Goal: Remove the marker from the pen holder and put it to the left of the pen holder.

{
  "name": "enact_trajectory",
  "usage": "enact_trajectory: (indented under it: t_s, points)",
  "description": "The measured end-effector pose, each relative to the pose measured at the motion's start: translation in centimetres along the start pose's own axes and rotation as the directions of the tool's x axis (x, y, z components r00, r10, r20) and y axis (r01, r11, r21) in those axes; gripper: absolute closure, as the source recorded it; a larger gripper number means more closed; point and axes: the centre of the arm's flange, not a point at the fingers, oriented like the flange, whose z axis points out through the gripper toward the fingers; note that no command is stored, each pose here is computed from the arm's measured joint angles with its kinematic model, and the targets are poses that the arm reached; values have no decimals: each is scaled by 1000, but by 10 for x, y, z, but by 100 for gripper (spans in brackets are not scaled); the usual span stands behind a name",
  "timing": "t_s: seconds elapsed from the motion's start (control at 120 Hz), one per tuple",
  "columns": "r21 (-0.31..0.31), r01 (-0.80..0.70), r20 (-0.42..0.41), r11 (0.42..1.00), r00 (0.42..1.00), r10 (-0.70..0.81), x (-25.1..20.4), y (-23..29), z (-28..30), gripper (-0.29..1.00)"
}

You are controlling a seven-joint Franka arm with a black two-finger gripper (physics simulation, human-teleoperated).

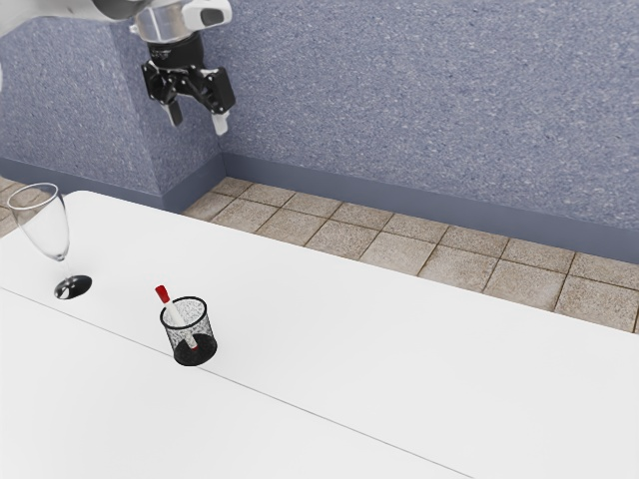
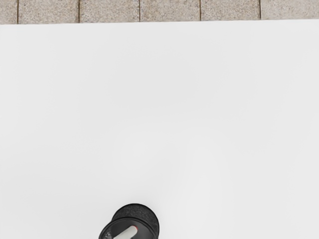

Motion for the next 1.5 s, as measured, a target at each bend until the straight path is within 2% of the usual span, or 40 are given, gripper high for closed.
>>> enact_trajectory:
  t_s: [0.167,0.3,0.367,0.475,0.567,0.625,0.675,0.792,0.983,1.3,1.442,1.492,1.5]
  points:
    - [4,3,-1,1000,1000,-3,2,1,3,0]
    - [-8,132,37,991,991,-132,37,-4,74,0]
    - [-49,247,66,968,968,-244,50,-18,109,0]
    - [-147,451,156,881,890,-429,63,-53,170,0]
    - [-210,607,258,767,791,-555,60,-85,203,0]
    - [-222,689,335,689,718,-610,55,-106,220,0]
    - [-202,748,393,632,653,-647,46,-122,231,0]
    - [-91,862,499,499,473,-726,-2,-155,249,0]
    - [35,934,605,357,264,-751,-54,-176,296,0]
    - [29,971,714,239,147,-684,-68,-184,352,0]
    - [14,977,742,211,131,-658,-70,-186,365,1]
    - [7,978,747,207,132,-652,-70,-185,367,-4]
    - [6,978,747,207,133,-651,-70,-185,368,-1]
